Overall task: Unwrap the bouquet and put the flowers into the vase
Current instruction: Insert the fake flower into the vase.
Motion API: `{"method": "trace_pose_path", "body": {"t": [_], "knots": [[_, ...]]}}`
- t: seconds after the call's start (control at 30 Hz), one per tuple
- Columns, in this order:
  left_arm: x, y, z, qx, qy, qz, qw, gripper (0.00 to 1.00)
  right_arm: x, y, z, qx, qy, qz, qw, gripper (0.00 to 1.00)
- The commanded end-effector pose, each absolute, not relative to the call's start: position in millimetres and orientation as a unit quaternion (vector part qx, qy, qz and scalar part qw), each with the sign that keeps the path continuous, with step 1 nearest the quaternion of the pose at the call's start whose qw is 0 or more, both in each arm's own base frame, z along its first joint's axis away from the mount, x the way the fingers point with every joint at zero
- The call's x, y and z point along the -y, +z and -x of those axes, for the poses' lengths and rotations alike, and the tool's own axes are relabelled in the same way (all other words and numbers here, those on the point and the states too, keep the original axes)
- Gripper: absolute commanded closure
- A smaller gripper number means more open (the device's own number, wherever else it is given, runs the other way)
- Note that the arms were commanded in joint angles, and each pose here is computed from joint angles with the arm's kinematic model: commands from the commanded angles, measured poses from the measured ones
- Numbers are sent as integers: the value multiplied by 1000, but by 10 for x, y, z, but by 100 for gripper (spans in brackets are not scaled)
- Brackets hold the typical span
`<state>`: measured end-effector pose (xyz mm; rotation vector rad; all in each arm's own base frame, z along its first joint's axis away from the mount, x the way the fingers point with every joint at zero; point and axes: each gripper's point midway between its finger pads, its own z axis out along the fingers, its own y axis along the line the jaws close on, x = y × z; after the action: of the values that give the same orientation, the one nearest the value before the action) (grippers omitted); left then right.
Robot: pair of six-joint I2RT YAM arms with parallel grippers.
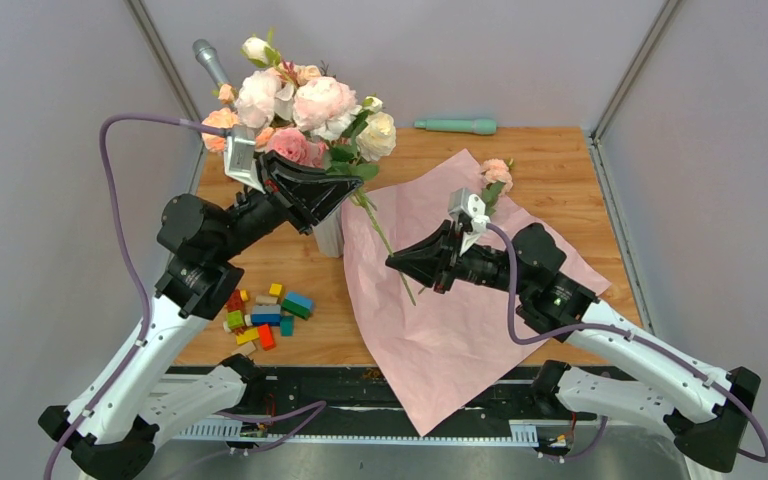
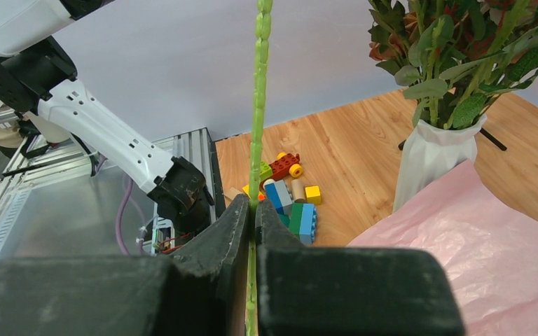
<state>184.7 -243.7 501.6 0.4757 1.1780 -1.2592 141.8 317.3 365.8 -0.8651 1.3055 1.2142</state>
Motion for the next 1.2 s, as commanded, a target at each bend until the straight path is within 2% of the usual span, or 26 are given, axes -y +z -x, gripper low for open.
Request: {"method": "trace_pose_path", "body": {"t": [0.0,0.03,0.07,0.23,0.3,0.37,0.4,0.43,0.5,0.6,0.8,1.07,1.17], "knots": [[2349,5268,-1722,-480,-550,-211,650,91,-3154,3880,-1373,-523,516,371,568,100],[2343,5267,-1724,-480,-548,-211,651,97,-3153,3878,-1374,-524,516,370,567,100],[2346,5253,-1730,-482,-547,-211,650,99,-3152,3873,-1383,-526,515,369,568,100],[2352,5209,-1753,-486,-541,-214,652,100,-3134,3861,-1411,-533,510,362,571,100],[2360,5173,-1788,-495,-536,-213,650,100,-3115,3850,-1434,-536,505,356,574,95],[2369,5143,-1820,-502,-529,-215,649,100,-3096,3837,-1463,-541,500,349,579,78],[2373,5113,-1838,-507,-523,-218,650,100,-3079,3837,-1486,-544,496,343,584,64],[2374,5071,-1854,-509,-512,-226,654,100,-3053,3836,-1516,-548,489,337,589,44],[2373,5041,-1855,-508,-502,-237,659,100,-3024,3832,-1548,-554,480,332,594,28],[2385,5015,-1805,-498,-486,-273,665,100,-2972,3835,-1593,-561,468,322,603,12],[2361,4869,-1775,-503,-438,-332,667,100,-2810,3848,-1699,-575,439,288,627,1],[2135,4639,-1884,-530,-348,-373,677,100,-2466,3675,-2082,-634,346,200,663,0],[1974,4610,-1996,-541,-294,-367,697,100,-2408,3577,-2144,-650,325,201,656,0]]}}
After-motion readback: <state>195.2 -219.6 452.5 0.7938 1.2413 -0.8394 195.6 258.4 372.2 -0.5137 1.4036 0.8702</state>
